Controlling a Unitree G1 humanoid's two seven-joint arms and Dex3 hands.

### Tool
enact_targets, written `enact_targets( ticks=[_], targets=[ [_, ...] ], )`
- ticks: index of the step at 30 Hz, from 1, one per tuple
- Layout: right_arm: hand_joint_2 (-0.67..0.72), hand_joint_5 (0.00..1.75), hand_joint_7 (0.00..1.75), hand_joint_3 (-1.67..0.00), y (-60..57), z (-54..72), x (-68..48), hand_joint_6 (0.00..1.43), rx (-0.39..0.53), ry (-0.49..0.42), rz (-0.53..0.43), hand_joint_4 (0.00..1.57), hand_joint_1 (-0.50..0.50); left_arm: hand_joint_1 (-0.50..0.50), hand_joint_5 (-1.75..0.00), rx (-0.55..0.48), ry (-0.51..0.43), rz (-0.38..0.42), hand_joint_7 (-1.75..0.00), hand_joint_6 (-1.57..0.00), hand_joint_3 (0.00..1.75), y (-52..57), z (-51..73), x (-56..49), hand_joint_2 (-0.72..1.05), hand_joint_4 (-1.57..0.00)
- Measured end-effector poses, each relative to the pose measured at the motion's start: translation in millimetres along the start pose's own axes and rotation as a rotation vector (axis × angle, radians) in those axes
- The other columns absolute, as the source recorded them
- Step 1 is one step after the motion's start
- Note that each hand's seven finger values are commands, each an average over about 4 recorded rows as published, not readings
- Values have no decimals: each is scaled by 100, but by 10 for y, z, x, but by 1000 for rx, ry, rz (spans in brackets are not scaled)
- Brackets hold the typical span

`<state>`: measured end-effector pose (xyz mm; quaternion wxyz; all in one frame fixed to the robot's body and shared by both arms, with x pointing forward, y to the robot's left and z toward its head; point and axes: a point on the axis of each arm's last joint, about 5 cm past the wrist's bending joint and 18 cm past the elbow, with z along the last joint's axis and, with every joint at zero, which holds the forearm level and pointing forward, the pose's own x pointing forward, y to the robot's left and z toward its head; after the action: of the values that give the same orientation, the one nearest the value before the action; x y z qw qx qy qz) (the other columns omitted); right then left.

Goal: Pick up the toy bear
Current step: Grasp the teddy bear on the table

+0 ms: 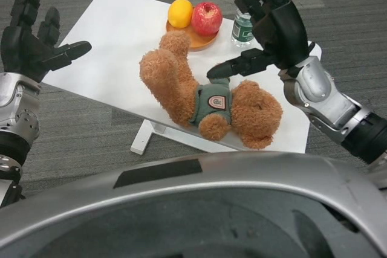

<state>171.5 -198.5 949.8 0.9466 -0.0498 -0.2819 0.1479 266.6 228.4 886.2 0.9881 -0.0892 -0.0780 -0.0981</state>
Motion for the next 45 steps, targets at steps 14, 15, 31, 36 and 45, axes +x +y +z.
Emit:
enact_targets(
  ticks=[14,15,31,36,45],
  targets=[
    [-48,39,14,-16,116,97,51,0,49,-10,119,0,-39,28,0,18,9,18,-21,0,7,58,26,24,52,0],
    [-48,39,14,-16,94,83,26,0,37,17,133,0,-36,28,0,18,11,20,-21,0,7,62,25,23,52,0],
    [-41,39,14,-4,3,3,-59,0,0,116,199,0,-29,30,0,21,16,19,-21,0,9,60,24,37,52,0],
    [-51,39,14,-111,-2,-8,-76,0,-3,128,201,0,-29,30,0,21,16,19,-21,0,9,59,23,37,52,0],
    [15,29,7,-159,-31,-42,-112,0,-14,151,178,0,-43,32,0,17,16,21,-21,0,9,58,17,32,52,0]
  ],
)
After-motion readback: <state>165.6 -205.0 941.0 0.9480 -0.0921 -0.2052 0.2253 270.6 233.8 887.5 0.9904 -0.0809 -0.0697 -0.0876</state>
